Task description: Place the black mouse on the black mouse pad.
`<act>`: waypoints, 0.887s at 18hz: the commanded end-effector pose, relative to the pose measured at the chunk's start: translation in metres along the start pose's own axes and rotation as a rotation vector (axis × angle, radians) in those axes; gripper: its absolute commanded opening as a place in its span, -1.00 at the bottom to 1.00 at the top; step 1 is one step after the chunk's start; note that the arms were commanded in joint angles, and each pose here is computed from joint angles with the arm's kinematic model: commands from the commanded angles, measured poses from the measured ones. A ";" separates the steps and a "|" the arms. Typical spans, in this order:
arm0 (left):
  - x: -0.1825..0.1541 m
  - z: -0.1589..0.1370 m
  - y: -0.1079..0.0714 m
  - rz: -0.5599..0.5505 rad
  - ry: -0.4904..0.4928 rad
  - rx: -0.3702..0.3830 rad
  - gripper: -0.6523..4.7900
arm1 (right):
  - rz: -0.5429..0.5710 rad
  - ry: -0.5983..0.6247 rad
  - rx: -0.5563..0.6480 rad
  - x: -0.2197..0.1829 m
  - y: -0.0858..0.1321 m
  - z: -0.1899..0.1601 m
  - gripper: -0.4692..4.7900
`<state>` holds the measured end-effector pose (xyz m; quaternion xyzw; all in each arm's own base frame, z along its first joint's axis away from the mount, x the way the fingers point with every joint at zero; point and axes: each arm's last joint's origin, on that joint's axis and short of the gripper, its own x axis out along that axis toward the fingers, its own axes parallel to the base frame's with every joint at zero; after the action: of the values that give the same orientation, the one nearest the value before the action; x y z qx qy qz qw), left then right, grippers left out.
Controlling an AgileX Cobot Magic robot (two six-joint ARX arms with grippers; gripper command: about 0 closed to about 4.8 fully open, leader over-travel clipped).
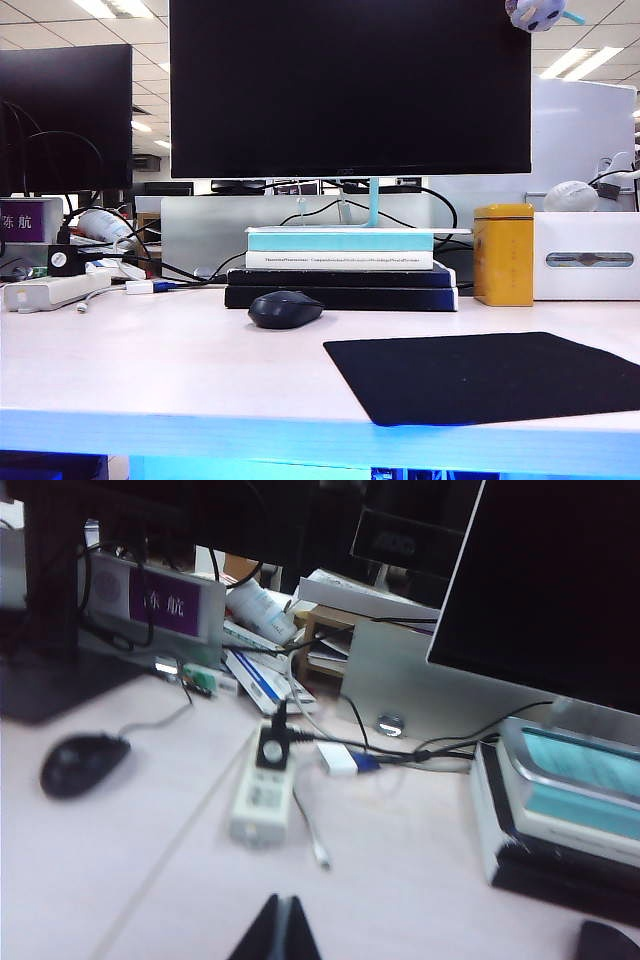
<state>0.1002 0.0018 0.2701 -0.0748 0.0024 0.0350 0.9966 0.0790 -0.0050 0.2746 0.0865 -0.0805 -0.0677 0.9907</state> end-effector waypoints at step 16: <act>0.093 0.162 -0.054 -0.820 0.312 0.256 -0.78 | 0.612 0.330 -0.054 0.147 0.084 0.125 -0.83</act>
<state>0.1979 -0.0211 0.4387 0.0320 0.1214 -0.3878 0.9132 0.2100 0.0308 0.4357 0.0670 0.0294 0.2054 0.9759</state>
